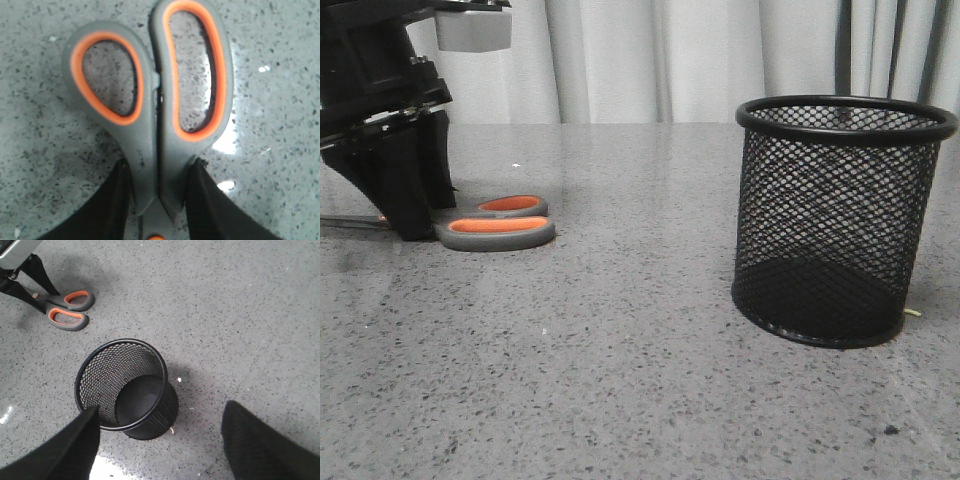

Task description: Put scissors into bucket

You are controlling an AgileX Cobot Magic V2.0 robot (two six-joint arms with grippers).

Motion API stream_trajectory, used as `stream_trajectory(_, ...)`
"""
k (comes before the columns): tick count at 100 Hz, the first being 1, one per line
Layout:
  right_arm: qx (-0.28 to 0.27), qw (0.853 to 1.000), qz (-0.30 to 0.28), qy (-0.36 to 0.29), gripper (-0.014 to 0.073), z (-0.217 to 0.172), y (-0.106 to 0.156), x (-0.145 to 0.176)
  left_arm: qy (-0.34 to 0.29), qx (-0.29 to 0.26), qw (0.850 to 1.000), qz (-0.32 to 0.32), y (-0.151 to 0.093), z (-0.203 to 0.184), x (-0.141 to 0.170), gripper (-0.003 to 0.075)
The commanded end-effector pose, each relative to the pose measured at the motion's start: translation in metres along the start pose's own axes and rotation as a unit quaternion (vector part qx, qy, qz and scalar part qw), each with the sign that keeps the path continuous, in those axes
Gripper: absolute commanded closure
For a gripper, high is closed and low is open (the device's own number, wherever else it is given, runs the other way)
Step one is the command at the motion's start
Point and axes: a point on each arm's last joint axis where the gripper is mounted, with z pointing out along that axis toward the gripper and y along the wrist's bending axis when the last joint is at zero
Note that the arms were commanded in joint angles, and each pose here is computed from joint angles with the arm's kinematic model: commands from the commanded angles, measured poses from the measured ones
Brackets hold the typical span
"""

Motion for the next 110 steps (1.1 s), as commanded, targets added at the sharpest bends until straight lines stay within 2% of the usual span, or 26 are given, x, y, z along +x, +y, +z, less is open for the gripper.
stream_trajectory(1,-0.003,0.999,-0.003,-0.041,0.013,-0.006,0.003,-0.012,-0.027,-0.024,0.999,-0.006,-0.009,-0.035,-0.014,0.074)
stream_trajectory(23,-0.016,0.998,0.008,-0.054,0.013,-0.006,0.005,-0.015,-0.06,-0.127,0.99,0.002,-0.025,-0.104,-0.029,0.074)
stream_trajectory(49,-0.103,0.986,0.063,-0.119,0.013,-0.01,0.019,-0.027,-0.101,-0.225,0.969,0.024,-0.064,-0.174,-0.049,0.074)
stream_trajectory(66,-0.185,0.963,0.093,-0.17,0.013,-0.017,0.032,-0.038,-0.133,-0.243,0.959,0.056,-0.092,-0.194,-0.072,0.074)
stream_trajectory(82,-0.226,0.945,0.115,-0.208,0.013,-0.023,0.037,-0.045,-0.167,-0.244,0.951,0.095,-0.116,-0.205,-0.1,0.074)
stream_trajectory(96,-0.239,0.938,0.125,-0.219,0.013,-0.025,0.038,-0.048,-0.201,-0.239,0.941,0.127,-0.136,-0.211,-0.125,0.074)
stream_trajectory(110,-0.246,0.935,0.13,-0.221,0.013,-0.026,0.039,-0.048,-0.238,-0.248,0.925,0.16,-0.151,-0.216,-0.147,0.0739)
